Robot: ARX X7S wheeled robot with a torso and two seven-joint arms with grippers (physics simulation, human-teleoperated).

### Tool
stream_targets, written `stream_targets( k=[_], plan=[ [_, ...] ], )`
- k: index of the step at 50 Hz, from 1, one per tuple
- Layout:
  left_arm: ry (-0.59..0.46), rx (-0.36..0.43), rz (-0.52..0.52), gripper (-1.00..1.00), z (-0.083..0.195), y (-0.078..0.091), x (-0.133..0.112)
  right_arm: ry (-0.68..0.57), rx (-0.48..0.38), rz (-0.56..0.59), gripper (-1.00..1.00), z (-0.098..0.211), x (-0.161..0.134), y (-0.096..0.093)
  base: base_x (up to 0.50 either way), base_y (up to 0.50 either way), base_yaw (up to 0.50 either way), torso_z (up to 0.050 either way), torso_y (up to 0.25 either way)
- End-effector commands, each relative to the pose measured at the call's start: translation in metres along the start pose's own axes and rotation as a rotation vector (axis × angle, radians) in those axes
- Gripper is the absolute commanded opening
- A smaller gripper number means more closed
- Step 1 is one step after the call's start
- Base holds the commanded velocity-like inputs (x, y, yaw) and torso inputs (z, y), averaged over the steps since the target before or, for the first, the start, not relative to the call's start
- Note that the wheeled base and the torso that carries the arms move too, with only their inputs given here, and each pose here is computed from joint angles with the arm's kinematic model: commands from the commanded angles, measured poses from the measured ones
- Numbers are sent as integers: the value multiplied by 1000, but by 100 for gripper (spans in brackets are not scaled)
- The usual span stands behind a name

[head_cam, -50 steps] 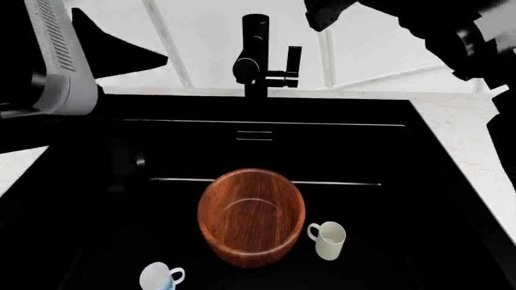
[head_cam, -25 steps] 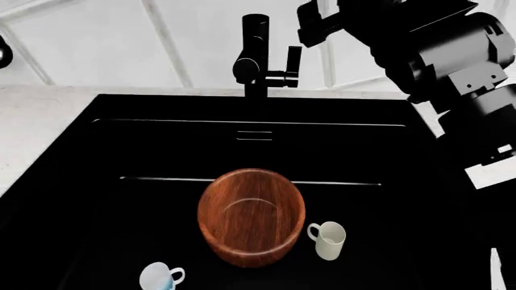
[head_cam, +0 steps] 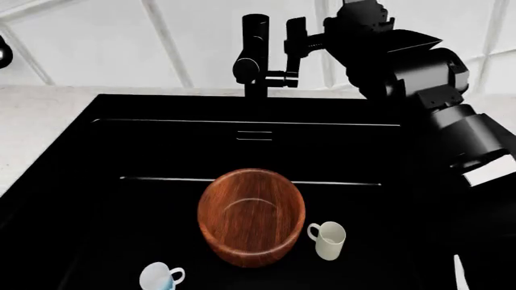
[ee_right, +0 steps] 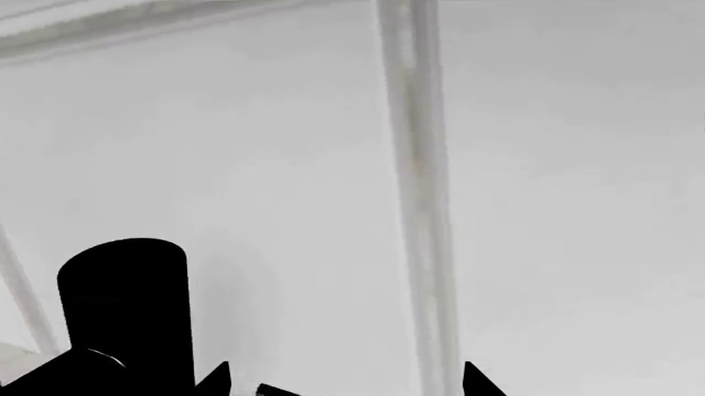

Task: Pick the mug and mug and place them in the sink. Then turn on the water.

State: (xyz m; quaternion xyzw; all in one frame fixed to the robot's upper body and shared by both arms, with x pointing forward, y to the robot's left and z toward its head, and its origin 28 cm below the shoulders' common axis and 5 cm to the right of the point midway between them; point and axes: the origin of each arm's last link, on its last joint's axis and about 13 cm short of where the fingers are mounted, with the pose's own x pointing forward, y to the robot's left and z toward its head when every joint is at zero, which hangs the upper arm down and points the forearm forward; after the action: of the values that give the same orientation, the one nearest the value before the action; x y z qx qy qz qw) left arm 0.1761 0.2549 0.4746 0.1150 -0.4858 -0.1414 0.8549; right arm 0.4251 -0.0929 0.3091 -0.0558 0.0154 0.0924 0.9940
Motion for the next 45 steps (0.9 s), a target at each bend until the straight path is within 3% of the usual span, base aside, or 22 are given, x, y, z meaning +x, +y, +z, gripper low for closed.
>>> stream_targets(
  k=[1, 25, 45],
  plan=[
    [-44, -12, 87, 100, 5, 1, 2, 13, 72, -65, 100, -20, 8, 6, 0, 0, 0, 0, 0],
    [-61, -10, 119, 100, 11, 1, 0, 37, 125, -57, 100, -46, 17, 22, 0, 0, 0, 0, 0],
    [-74, 1, 146, 100, 7, 3, -1, -15, 149, -46, 100, -41, 19, 28, 0, 0, 0, 0, 0]
  ],
)
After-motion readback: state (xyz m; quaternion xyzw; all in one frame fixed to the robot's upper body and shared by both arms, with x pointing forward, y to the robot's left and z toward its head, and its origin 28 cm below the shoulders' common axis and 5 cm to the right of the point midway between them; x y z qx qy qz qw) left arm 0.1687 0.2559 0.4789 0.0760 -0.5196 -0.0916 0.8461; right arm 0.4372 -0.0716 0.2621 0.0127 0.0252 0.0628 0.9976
